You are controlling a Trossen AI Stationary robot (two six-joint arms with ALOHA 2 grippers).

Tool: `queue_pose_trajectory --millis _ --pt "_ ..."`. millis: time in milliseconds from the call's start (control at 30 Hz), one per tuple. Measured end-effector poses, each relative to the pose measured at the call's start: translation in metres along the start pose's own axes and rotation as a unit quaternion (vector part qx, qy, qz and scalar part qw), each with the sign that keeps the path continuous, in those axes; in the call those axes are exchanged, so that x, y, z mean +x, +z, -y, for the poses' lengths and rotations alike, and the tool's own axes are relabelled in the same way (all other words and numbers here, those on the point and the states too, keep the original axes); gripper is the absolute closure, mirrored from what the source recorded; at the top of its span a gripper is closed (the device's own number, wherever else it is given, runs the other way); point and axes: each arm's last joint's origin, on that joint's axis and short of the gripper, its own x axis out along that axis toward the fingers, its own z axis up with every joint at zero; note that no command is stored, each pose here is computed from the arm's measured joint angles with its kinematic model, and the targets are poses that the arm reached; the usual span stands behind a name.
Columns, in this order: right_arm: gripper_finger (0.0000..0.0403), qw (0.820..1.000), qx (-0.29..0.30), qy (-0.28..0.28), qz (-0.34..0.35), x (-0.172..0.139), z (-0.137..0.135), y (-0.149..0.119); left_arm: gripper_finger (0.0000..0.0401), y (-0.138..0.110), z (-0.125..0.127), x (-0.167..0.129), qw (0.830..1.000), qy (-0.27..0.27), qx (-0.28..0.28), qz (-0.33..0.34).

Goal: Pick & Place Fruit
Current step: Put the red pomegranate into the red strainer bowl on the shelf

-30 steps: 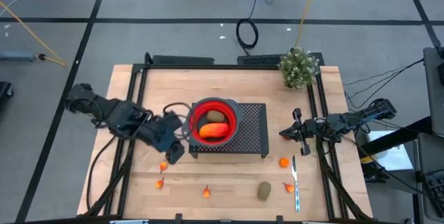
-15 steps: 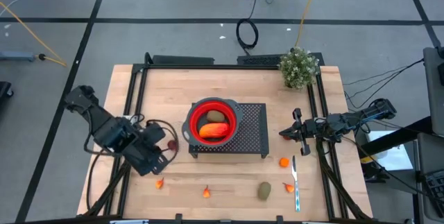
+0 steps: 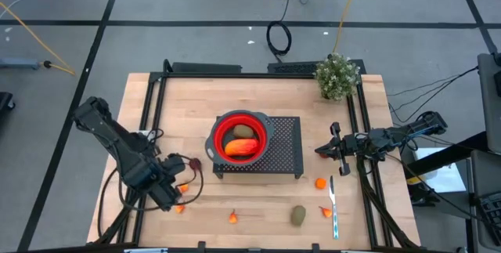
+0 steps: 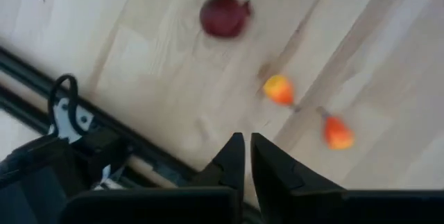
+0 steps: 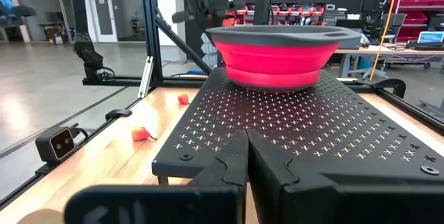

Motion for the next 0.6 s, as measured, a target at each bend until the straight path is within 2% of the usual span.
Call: queue_pose_trajectory --millis 167,400,600 --pt "0.0403 1.0 0.003 0.0 0.0 0.0 0.0 0.0 0.0396 -0.009 0.001 0.018 0.999 0.019 0.045 -0.019" --pt "0.0403 1.0 0.013 0.0 0.0 0.0 0.0 0.0 0.0394 -0.016 0.01 0.032 0.993 -0.009 0.114 -0.013" --pt "0.0403 1.0 0.013 0.0 0.0 0.0 0.0 0.0 0.0388 -0.022 0.011 0.044 0.991 0.003 0.133 -0.012"
